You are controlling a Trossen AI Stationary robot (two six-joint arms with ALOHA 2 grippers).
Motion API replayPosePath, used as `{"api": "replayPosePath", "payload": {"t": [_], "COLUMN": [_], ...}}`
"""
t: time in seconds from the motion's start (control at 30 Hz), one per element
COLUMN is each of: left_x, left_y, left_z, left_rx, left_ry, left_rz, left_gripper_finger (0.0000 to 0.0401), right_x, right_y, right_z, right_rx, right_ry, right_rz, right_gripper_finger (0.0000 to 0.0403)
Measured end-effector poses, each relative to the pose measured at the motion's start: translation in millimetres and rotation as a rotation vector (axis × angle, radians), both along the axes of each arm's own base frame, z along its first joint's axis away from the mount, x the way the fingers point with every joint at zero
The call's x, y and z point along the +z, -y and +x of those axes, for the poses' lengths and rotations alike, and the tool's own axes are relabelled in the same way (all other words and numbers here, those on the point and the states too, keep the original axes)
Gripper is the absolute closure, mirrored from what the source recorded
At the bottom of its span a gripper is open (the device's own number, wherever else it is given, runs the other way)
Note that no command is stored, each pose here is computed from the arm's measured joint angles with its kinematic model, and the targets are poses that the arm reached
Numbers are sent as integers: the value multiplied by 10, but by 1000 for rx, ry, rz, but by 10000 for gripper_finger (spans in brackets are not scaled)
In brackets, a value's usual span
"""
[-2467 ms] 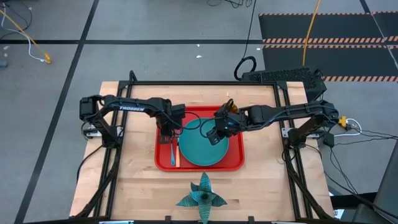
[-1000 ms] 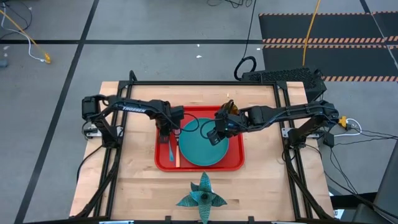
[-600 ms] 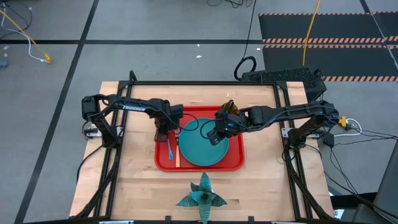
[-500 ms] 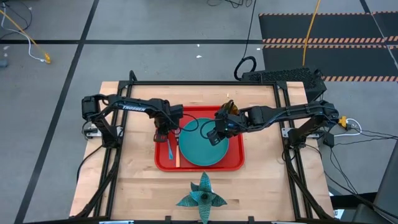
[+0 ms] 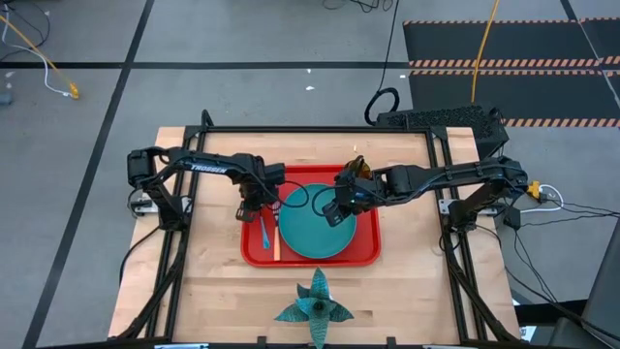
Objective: Pick and place plate/cup/fork/spoon on tray
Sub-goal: Adjust the green spoon on the orange tray
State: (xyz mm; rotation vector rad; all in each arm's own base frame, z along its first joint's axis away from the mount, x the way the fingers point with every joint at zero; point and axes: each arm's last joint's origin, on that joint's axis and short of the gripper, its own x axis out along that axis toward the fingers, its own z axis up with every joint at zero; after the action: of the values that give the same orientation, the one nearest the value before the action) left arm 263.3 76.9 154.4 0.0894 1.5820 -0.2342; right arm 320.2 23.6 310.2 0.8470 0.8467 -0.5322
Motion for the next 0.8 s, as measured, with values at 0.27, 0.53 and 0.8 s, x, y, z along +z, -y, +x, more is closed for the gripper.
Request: {"api": "replayPosePath", "payload": {"t": [0.27,0.53,0.8], "left_x": [71,350,411], "left_y": [4,21,83], "left_z": [-13,-68,-75], "left_rx": [43,97,646], "left_ry": [21,126,102], "left_rz": [8,36,-35], "left_gripper_finger": [256,256,256], "right_x": [1,3,6], "right_y": [1,4,20], "right_z": [2,5,5], "right_rx": [0,7,-31], "right_ry": [2,5,10], "right_rz": [0,-9,-57], "right_gripper_finger": [303,303,303]}}
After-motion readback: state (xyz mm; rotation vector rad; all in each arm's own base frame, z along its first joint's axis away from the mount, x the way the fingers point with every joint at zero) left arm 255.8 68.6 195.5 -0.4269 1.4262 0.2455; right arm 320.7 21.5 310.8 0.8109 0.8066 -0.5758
